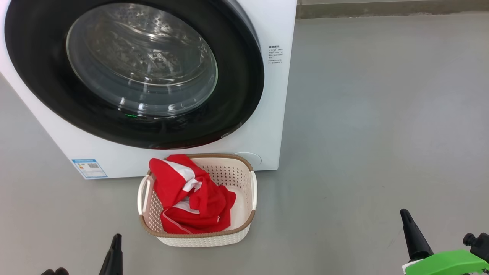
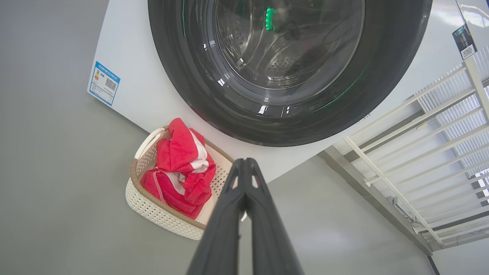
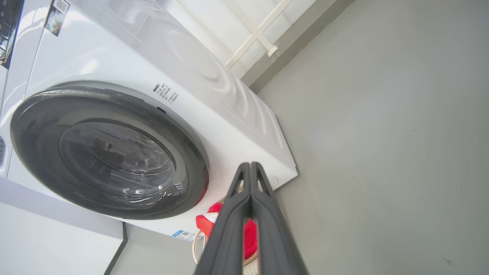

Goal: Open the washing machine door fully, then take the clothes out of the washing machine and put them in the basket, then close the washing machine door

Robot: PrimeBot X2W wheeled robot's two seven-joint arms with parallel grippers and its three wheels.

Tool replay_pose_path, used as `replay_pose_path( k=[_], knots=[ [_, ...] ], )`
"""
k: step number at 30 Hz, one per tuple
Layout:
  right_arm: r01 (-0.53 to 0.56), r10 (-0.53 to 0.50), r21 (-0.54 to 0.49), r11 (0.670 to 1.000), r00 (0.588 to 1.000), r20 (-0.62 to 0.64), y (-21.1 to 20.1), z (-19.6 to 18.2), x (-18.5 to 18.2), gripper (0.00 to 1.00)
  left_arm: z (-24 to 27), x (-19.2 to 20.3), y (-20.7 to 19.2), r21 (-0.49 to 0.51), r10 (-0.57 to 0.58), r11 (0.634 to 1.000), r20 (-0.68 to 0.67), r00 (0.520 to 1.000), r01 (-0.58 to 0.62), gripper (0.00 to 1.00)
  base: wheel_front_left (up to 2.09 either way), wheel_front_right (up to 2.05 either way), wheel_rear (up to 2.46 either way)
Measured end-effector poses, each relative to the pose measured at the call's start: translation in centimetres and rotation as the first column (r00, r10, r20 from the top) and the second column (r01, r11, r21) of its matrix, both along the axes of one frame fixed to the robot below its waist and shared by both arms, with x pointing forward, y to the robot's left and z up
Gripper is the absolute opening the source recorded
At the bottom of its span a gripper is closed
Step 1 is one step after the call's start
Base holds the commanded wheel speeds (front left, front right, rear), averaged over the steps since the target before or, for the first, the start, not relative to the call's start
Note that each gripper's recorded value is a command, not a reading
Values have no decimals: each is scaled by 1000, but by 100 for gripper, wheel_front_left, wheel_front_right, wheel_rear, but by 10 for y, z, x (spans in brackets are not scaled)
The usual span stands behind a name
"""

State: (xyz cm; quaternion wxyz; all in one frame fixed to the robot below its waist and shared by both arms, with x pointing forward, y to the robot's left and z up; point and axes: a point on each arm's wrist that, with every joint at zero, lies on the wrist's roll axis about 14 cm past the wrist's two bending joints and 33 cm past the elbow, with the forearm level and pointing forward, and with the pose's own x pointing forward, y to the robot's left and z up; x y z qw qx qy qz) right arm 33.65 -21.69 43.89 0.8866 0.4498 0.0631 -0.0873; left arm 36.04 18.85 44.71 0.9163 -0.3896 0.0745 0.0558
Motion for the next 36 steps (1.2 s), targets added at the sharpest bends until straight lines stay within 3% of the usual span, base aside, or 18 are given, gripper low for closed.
replay_pose_path(
  k=[21, 36],
  knots=[
    [12, -18, 189, 982, 999, 34, 4, 10, 13, 0, 5, 4, 0, -222, 30, 975, 5, 1000, -29, 0, 0, 0, 0],
    [14, -34, 320, 947, 998, 58, 5, 18, 21, 0, 13, 8, -1, -390, 42, 920, 23, 999, -30, 0, 0, 0, 0]
  ],
)
